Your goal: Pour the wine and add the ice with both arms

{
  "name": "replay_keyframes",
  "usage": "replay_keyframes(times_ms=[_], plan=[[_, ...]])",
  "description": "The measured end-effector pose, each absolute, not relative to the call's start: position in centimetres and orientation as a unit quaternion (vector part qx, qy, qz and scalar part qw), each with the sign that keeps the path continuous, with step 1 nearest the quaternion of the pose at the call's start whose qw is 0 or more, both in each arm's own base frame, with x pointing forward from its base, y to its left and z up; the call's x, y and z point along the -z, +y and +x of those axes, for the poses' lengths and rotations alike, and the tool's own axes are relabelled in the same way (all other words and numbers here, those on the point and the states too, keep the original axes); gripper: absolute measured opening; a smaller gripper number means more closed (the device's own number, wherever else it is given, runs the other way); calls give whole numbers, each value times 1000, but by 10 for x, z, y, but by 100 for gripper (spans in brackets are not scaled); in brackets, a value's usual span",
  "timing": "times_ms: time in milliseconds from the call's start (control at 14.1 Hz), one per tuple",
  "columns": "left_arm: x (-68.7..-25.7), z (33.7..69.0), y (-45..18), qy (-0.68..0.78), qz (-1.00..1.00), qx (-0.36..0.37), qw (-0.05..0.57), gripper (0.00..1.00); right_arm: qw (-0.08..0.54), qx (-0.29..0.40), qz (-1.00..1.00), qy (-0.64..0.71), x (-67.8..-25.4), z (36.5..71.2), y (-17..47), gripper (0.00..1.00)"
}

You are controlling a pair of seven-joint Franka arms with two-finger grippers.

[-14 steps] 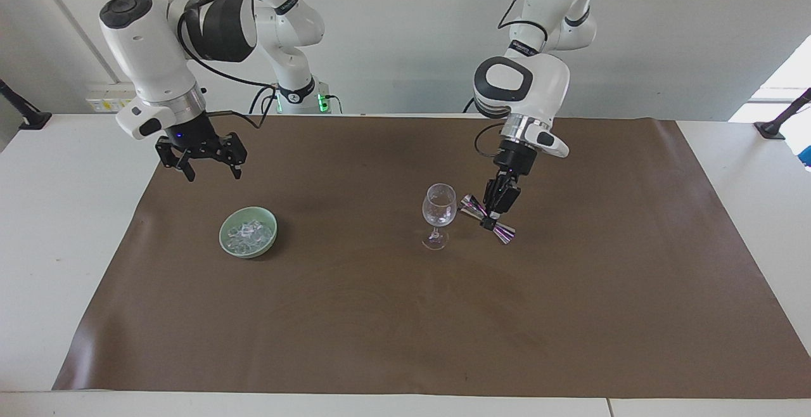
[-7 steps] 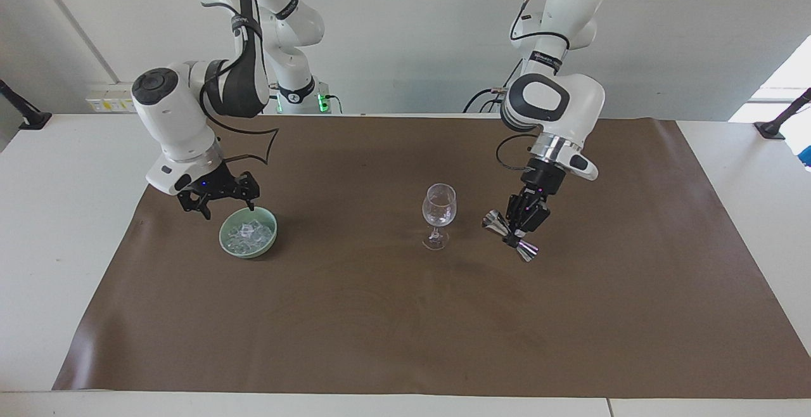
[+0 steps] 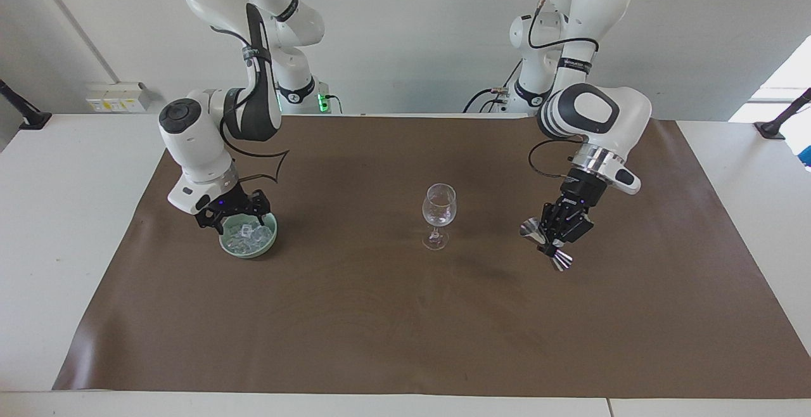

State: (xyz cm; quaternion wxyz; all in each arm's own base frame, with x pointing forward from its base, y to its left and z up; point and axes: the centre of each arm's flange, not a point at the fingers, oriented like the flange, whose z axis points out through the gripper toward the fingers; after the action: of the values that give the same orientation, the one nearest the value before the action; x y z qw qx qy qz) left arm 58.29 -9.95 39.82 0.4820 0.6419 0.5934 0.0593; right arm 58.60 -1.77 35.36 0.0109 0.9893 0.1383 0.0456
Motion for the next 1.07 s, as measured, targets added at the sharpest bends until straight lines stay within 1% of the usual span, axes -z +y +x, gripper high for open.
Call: replay_keyframes(times_ms=[213, 356, 498, 569, 712, 783, 854, 1067], plan=[[-399, 578, -74, 597, 634, -45, 490, 22, 21, -42, 988, 150, -344, 581, -15, 100], [-399, 574, -55, 605, 621, -23, 499, 22, 23, -37, 987, 153, -340, 579, -15, 96], [-400, 571, -35, 608, 614, 3, 504, 22, 22, -32, 987, 153, -336, 575, -16, 79], [-403, 570, -26, 605, 621, 22, 497, 22, 22, -30, 988, 153, -334, 574, -16, 79], [-412, 568, -3, 598, 649, 69, 465, 22, 22, -28, 988, 153, -332, 573, -16, 64], [-419, 568, 11, 596, 657, 86, 454, 22, 22, -28, 988, 153, -332, 573, -16, 63], [-425, 567, 22, 595, 659, 98, 450, 22, 22, -28, 988, 153, -332, 573, -16, 60], [-429, 561, 41, 588, 668, 132, 436, 22, 22, -29, 988, 153, -333, 573, -16, 60]])
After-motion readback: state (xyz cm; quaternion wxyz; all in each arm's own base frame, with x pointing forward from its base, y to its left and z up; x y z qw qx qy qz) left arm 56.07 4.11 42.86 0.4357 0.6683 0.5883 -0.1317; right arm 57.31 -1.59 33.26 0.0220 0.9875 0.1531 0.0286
